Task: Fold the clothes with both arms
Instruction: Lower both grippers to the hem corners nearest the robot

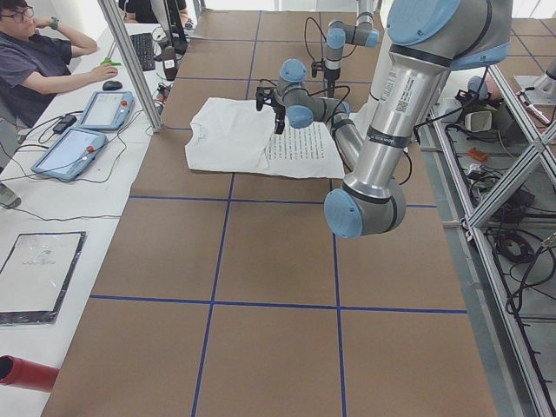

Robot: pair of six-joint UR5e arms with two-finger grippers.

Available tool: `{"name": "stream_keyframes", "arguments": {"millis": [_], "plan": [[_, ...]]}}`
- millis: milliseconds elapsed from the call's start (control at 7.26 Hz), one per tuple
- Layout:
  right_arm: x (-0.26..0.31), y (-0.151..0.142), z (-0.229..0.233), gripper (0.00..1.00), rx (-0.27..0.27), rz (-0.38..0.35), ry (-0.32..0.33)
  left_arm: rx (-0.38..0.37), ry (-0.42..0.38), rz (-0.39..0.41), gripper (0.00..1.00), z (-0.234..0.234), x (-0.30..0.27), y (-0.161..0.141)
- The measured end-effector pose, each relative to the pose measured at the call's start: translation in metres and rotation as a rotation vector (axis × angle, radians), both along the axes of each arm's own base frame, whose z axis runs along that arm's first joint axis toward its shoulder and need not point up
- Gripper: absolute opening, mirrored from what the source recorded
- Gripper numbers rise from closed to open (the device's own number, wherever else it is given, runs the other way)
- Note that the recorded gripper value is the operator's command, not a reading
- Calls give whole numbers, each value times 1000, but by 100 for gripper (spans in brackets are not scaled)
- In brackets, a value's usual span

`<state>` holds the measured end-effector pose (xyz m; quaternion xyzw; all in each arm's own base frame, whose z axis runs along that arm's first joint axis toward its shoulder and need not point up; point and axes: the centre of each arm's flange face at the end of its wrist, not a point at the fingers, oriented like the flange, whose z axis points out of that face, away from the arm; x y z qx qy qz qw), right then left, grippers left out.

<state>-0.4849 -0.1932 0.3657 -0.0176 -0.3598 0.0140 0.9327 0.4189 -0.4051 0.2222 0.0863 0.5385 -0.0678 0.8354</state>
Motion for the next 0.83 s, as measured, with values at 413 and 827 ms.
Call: {"name": "stream_keyframes", "arguments": {"millis": [413,827], "plan": [[-1,0,2,52,-4,-2,4,2,3,0,98,-3,1,0],[-2,1,4,20,-6,-5,11,4,9,-1,98,-7,1,0]]}}
